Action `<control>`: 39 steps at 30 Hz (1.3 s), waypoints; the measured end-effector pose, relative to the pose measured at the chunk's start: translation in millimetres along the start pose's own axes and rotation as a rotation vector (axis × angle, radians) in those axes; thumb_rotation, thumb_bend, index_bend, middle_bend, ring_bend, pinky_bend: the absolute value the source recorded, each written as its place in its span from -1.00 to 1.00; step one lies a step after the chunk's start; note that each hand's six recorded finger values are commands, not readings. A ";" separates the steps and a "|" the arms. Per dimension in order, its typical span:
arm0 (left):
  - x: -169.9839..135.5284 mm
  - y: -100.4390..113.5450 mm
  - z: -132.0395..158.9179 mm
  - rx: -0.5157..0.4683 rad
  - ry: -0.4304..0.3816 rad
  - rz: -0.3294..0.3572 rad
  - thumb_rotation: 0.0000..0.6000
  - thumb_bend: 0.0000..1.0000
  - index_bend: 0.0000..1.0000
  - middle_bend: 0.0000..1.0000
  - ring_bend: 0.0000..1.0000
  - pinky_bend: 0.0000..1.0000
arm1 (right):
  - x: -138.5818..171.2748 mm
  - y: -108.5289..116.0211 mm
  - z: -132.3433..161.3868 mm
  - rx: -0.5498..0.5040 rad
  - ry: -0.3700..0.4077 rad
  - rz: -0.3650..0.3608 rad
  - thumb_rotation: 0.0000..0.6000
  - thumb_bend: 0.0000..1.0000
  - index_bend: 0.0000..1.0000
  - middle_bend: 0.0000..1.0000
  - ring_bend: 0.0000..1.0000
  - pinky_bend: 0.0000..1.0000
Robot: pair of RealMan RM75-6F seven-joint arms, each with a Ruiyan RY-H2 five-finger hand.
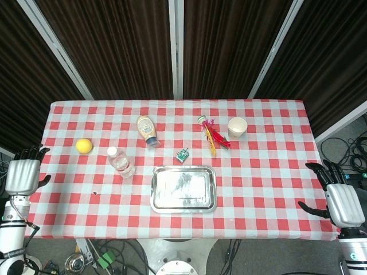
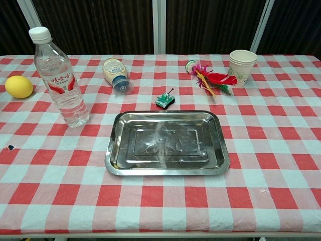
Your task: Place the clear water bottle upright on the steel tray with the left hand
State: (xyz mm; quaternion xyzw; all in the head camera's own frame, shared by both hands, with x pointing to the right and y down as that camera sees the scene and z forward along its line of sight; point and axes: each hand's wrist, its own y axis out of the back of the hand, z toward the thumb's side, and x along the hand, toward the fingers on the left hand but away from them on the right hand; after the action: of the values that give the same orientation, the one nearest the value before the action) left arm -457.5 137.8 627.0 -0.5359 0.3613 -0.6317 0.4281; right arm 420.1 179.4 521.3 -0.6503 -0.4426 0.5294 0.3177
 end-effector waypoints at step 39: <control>10.9 -46.7 146.3 -1.386 -0.006 -0.055 1.00 -0.94 -0.62 -0.50 -0.62 -0.53 | 0.5 12.4 -1.5 -0.029 0.009 -0.054 1.00 -0.91 -0.67 -0.69 -1.00 -0.91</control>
State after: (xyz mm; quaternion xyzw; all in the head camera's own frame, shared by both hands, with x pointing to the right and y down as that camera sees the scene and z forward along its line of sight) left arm -320.9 145.3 697.8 -0.6965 0.6666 -0.2640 -0.0282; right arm 424.5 175.0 510.5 -0.6449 -0.4663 0.5112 0.3245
